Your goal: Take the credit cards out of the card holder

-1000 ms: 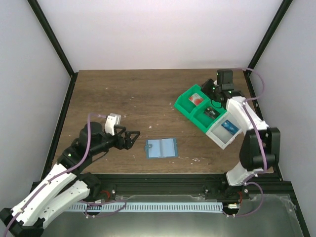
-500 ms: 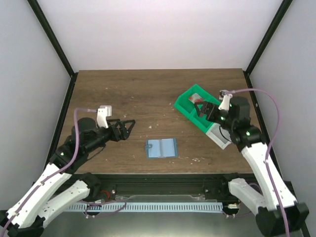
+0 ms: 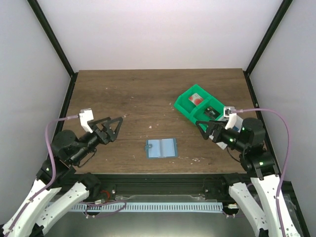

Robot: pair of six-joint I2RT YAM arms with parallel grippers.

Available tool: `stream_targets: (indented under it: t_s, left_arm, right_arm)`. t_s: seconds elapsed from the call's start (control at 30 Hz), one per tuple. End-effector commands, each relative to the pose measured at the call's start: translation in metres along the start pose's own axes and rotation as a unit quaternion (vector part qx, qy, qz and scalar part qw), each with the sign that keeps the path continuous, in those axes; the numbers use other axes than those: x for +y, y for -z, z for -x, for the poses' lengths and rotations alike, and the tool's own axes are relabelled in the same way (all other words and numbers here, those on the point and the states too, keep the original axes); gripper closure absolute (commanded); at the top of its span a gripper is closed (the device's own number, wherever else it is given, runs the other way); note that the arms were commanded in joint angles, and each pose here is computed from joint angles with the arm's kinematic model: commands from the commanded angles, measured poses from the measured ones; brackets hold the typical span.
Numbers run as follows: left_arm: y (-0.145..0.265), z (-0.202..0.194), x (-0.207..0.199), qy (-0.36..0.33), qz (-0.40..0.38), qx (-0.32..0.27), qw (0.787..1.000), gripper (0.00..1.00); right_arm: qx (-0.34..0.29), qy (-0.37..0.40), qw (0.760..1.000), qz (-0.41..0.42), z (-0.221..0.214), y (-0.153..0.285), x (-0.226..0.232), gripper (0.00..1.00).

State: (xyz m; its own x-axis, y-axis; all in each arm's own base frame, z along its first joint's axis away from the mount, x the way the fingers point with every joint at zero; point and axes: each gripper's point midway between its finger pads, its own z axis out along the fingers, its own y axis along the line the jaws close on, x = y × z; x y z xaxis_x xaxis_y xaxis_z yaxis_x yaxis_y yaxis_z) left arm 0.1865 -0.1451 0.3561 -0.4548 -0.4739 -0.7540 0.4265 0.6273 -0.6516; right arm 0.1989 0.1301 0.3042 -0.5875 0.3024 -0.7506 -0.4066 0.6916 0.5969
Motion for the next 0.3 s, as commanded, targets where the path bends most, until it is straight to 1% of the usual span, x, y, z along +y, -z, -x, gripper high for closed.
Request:
stream_targets:
  t_s: [0.0, 0.13, 0.27]
  left_arm:
    - [-0.001, -0.012, 0.007, 0.018, -0.002, 0.01, 1.0, 0.0]
    - [0.001, -0.022, 0.011, 0.026, -0.005, 0.02, 0.999, 0.0]
    - [0.003, -0.026, 0.012, 0.033, -0.012, 0.022, 0.999, 0.0]
  right_arm:
    - [0.005, 0.005, 1.0, 0.02, -0.003, 0.009, 0.012, 0.0]
    - [-0.008, 0.002, 1.0, 0.024, 0.001, 0.013, 0.016, 0.0]
    - [-0.006, -0.006, 1.0, 0.028, -0.001, 0.012, 0.016, 0.0]
